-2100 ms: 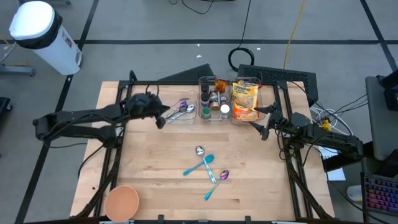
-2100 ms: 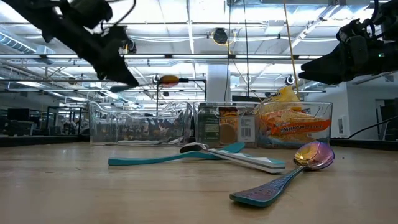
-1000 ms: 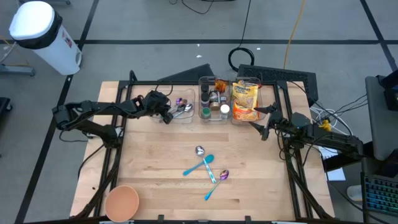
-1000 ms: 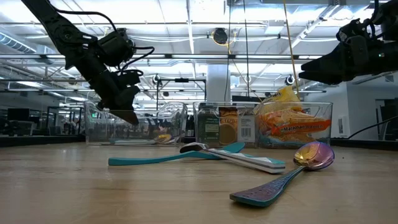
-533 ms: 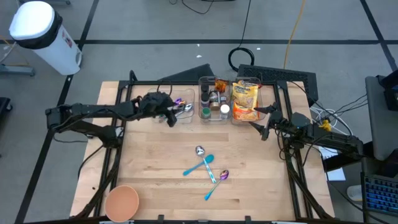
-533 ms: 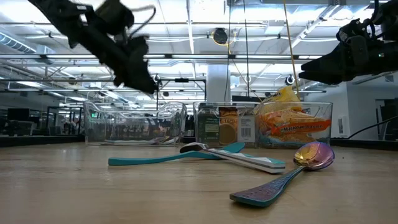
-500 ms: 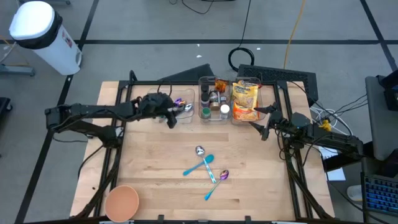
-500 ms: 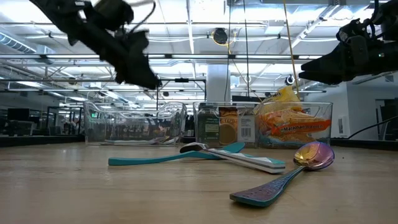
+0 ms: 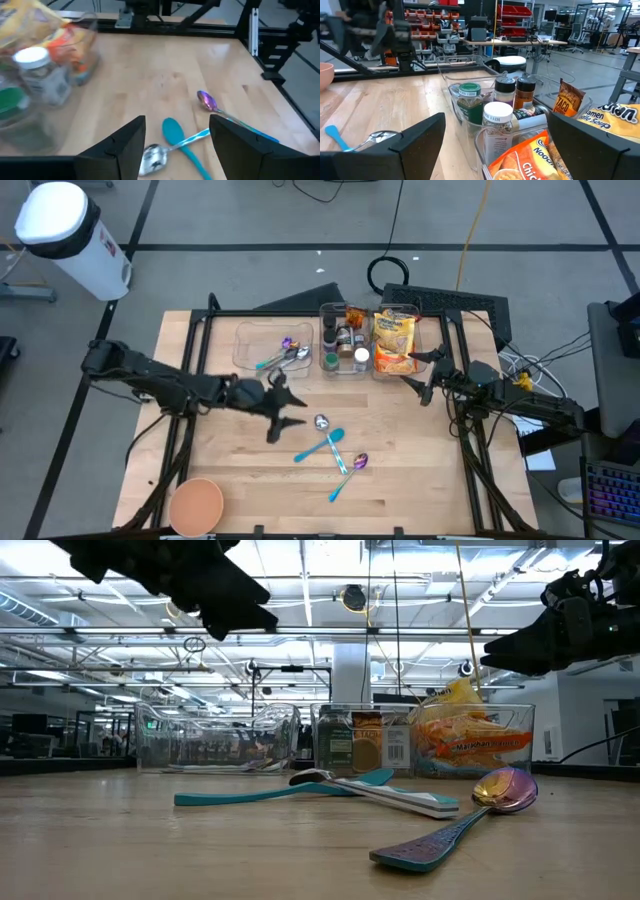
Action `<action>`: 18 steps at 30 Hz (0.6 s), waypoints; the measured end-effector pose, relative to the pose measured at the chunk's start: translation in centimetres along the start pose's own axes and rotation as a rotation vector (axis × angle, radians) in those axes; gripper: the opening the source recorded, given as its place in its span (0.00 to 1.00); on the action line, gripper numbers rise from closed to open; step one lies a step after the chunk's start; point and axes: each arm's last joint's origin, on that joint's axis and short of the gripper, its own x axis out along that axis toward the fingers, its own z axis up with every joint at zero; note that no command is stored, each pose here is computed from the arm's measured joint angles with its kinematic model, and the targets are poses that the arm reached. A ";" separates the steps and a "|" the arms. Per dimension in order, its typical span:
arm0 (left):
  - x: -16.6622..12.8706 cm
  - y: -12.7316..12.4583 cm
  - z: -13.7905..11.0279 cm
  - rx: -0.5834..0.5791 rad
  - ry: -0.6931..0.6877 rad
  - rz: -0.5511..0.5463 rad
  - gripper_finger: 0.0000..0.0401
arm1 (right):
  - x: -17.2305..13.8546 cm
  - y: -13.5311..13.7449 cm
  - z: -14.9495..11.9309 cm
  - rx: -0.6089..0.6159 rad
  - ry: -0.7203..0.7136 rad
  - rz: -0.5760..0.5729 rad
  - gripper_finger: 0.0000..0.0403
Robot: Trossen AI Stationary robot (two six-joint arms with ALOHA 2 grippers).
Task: Pick & Place Food Item
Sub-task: Put the blue spoon into the left transparent bin
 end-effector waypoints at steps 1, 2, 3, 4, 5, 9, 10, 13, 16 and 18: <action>0.5 -0.5 -0.3 0.001 0.001 0.002 0.57 | 0.0 0.0 0.0 0.000 0.000 0.000 0.86; 1.0 -1.0 -0.6 -0.007 0.002 0.007 0.57 | 0.0 0.0 0.0 0.000 0.000 0.000 0.86; 1.4 -1.4 -0.9 -0.014 0.003 0.008 0.57 | 0.0 0.0 0.0 0.000 0.000 0.000 0.86; 2.0 -1.8 -1.2 -0.021 -0.001 0.004 0.57 | 0.0 0.0 0.0 0.000 0.000 0.000 0.86; 2.4 -2.2 -1.5 -0.024 -0.004 -0.007 0.57 | 0.0 0.0 0.0 0.000 0.000 0.000 0.86; 4.2 -3.5 -2.6 -0.040 0.031 -0.039 0.57 | 0.0 0.0 0.0 0.000 0.000 0.000 0.86; 4.6 -3.8 -2.8 -0.046 0.056 -0.043 0.57 | 0.0 0.0 0.0 0.000 0.000 0.000 0.86; 6.1 -4.6 -3.4 -0.039 0.108 -0.051 0.57 | 0.0 0.0 0.0 0.000 0.000 0.000 0.86; 7.6 -5.0 -4.4 -0.026 0.172 -0.046 0.57 | 0.0 0.0 0.0 0.000 0.000 0.000 0.86; 8.6 -5.0 -5.1 -0.021 0.200 -0.040 0.57 | 0.0 0.0 0.0 0.000 0.000 0.000 0.86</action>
